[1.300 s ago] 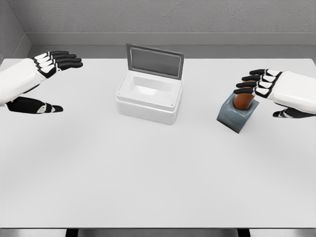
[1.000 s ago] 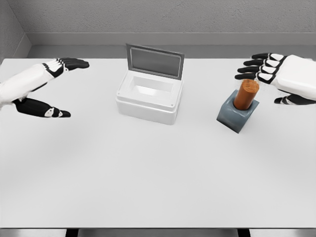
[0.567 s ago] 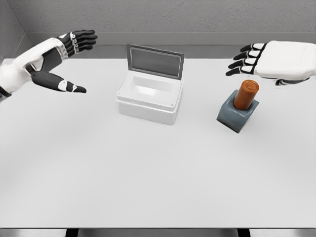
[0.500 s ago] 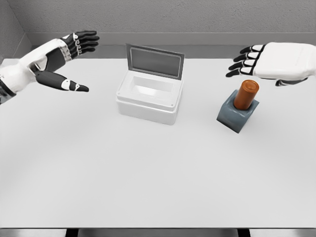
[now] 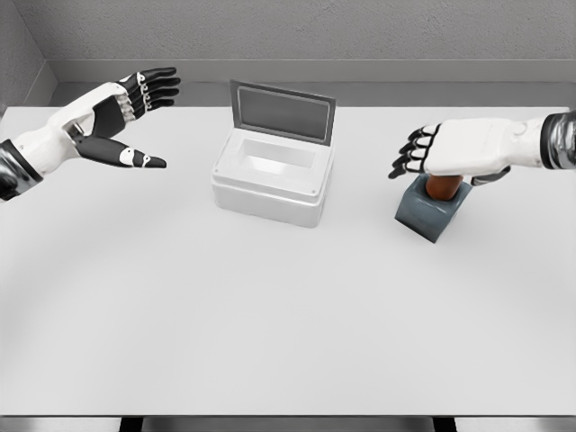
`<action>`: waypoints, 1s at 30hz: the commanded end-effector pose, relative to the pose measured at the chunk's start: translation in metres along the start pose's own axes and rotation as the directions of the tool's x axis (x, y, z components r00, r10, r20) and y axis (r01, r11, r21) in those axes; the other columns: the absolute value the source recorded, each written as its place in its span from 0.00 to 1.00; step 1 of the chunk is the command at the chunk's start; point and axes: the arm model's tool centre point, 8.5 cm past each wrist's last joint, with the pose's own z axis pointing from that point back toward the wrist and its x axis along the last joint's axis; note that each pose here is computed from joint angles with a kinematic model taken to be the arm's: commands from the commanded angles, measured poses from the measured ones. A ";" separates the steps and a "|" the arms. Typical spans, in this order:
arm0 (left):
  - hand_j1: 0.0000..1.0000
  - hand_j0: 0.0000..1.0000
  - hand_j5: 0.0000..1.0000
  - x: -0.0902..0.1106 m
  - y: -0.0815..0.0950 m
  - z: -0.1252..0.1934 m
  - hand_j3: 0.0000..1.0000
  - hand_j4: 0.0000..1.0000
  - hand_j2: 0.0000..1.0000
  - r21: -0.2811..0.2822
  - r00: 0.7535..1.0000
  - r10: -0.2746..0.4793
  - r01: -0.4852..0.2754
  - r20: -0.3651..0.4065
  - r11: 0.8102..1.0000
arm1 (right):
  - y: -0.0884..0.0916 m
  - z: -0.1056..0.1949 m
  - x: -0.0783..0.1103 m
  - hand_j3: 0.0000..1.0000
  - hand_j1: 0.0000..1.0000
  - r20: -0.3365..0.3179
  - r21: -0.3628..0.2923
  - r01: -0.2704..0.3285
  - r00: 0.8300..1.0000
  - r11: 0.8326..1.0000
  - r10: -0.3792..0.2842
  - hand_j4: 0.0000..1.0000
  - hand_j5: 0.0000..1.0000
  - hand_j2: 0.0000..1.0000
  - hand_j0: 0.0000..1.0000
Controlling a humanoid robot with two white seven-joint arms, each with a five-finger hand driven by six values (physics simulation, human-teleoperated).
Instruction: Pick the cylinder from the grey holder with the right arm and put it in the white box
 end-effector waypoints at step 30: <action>1.00 1.00 1.00 -0.006 -0.001 -0.007 1.00 1.00 1.00 -0.001 1.000 0.024 -0.024 -0.007 1.000 | 0.008 -0.006 -0.008 0.68 0.68 -0.023 0.037 0.003 1.000 0.999 -0.002 0.68 0.68 0.68 0.68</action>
